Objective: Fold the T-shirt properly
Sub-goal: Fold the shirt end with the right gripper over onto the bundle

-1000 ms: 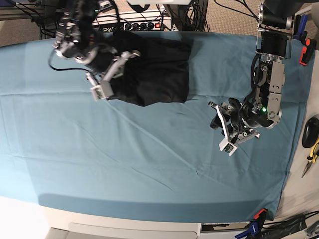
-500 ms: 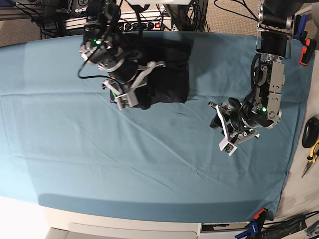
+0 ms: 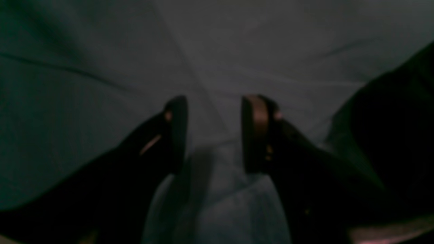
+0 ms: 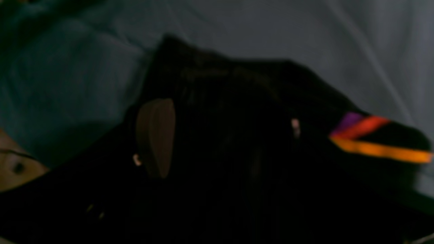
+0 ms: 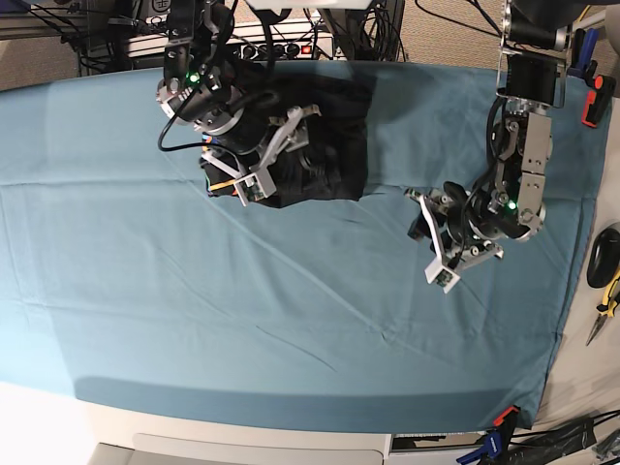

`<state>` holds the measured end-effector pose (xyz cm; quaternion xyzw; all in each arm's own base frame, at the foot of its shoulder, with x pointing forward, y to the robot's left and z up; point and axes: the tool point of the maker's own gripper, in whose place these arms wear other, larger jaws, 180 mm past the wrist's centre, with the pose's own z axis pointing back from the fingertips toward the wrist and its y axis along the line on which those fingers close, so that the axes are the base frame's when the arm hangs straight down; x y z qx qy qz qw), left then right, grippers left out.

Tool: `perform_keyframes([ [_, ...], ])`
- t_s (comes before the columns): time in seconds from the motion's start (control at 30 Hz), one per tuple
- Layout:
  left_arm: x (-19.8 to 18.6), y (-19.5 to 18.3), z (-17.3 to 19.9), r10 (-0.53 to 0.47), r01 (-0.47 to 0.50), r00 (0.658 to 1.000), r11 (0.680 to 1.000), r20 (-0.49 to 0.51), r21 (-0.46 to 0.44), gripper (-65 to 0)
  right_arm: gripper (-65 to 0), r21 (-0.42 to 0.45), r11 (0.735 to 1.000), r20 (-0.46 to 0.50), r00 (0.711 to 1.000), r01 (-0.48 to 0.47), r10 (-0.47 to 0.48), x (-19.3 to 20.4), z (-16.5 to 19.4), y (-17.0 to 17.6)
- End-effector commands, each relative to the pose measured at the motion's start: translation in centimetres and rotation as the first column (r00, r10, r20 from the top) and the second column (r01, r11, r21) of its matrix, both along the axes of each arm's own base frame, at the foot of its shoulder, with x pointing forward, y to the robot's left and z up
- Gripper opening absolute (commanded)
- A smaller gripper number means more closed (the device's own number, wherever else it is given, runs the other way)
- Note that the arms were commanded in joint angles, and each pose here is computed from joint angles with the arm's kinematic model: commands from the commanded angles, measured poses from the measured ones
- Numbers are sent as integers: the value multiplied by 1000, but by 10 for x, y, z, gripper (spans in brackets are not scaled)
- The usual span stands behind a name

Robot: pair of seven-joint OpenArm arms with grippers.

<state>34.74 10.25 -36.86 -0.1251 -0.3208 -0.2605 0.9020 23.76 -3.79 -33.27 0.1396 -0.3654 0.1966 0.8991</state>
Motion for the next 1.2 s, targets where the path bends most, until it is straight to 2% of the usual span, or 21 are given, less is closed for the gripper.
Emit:
perform_keyframes([
  [0.0,9,1,13,0,0,999,1000,44,-13,-397,-247,5,1000,81,997,10,-10,9,21,-1],
  [0.13,5,1,9,0,1,999,1000,34,-13,-397,-248,-71,992,124,988,102,-93,1,36,-31],
  [0.33,3,0,8,1,0,999,1000,33,-18,-397,-248,-172,971,18,986,168,-167,-32,15,-72],
  [0.4,3,0,8,0,1,999,1000,34,-20,-397,-248,-172,970,0,984,174,-177,-38,11,-75],
  [0.53,3,0,8,1,0,999,1000,34,-20,-397,-248,-73,986,-12,989,147,-149,-39,15,-59],
  [0.77,3,0,8,1,0,999,1000,34,-20,-397,-248,4,999,-32,998,48,-48,-45,15,-20],
  [0.9,3,0,8,1,0,999,1000,34,-19,-397,-248,42,996,-85,993,-75,78,-60,0,13],
  [0.97,3,0,8,1,0,999,1000,34,-19,-397,-248,95,984,-109,981,-151,161,-70,-4,33],
  [1.07,3,0,8,1,0,999,1000,34,-20,-397,-248,192,948,-103,955,-256,278,-85,3,59],
  [1.17,3,0,8,1,0,999,1000,34,-19,-397,-248,258,921,-79,944,-292,322,-89,12,71],
])
